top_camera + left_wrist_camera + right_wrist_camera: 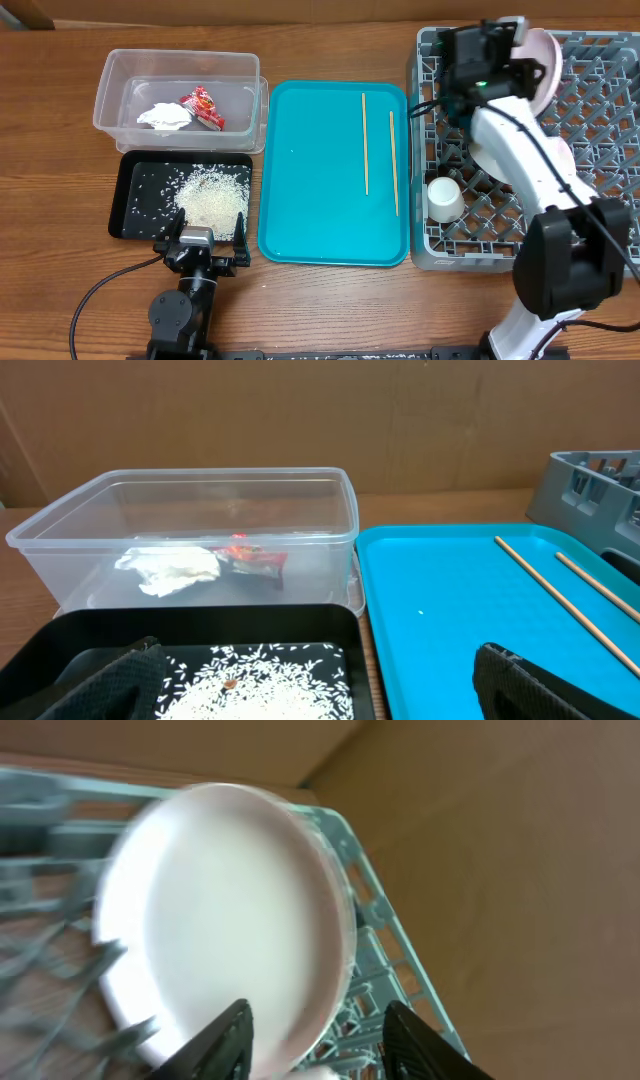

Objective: Sort waste into correct bins and load items into the dishwasher

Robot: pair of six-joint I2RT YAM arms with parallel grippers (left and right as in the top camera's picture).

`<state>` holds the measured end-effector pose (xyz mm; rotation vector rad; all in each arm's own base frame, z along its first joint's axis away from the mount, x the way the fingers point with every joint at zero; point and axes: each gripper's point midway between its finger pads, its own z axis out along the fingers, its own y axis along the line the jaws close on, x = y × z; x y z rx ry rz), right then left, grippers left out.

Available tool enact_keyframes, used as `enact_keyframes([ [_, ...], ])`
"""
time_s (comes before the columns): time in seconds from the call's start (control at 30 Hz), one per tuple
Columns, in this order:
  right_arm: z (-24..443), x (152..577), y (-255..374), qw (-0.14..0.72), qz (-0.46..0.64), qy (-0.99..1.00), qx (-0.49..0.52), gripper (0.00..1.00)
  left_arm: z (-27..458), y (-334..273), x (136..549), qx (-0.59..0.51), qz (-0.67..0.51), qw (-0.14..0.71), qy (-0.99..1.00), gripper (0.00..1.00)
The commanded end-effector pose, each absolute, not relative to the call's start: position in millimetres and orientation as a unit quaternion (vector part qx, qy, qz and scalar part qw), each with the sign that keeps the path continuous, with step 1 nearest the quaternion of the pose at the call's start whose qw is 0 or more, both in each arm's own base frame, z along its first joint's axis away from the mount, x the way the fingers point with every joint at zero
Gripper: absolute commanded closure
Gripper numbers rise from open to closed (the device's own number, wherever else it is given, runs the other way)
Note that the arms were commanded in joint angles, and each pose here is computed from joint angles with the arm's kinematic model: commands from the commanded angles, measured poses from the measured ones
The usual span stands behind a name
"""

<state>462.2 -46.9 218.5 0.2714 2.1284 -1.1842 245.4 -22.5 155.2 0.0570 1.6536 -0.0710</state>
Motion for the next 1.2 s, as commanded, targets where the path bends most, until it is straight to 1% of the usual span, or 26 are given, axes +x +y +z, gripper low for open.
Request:
enact_keyframes([
  [0.0,231,459,4,0.369,-0.427,0.823,0.061,0.55,156,-22,245,0.029,-0.029,0.679,0.733,0.0],
  [0.13,214,446,95,0.38,-0.301,0.874,-0.038,0.54,156,-22,245,0.028,-0.029,0.679,0.733,0.0],
  [0.2,199,432,144,0.37,-0.216,0.9,-0.081,0.5,156,-22,245,0.028,-0.029,0.679,0.733,0.0],
  [0.3,172,401,207,0.325,-0.085,0.935,-0.114,0.44,156,-22,245,0.028,-0.029,0.679,0.733,0.0],
  [0.33,158,387,227,0.289,-0.024,0.95,-0.114,0.43,156,-22,245,0.028,-0.029,0.679,0.733,0.0],
  [0.37,150,381,236,0.269,0.004,0.957,-0.109,0.42,156,-22,245,0.029,-0.029,0.679,0.733,0.0],
  [0.53,108,378,238,0.202,0.061,0.974,-0.08,0.41,156,-22,245,0.028,-0.029,0.679,0.733,0.0],
  [0.6,89,381,230,0.176,0.061,0.98,-0.068,0.41,156,-22,245,0.028,-0.029,0.679,0.733,0.0],
  [0.73,57,398,205,0.152,0.048,0.987,-0.036,0.43,156,-22,245,0.029,-0.029,0.679,0.733,0.0],
  [0.87,29,406,196,0.132,0.048,0.99,-0.024,0.61,156,-22,245,0.028,-0.029,0.679,0.733,0.0],
  [1.07,-3,398,199,0.1,0.034,0.994,-0.031,0.72,156,-22,245,0.028,-0.029,0.679,0.733,0.0],
  [1.17,-7,390,210,0.094,0.034,0.994,-0.047,0.71,156,-22,245,0.028,-0.029,0.679,0.733,0.0],
])
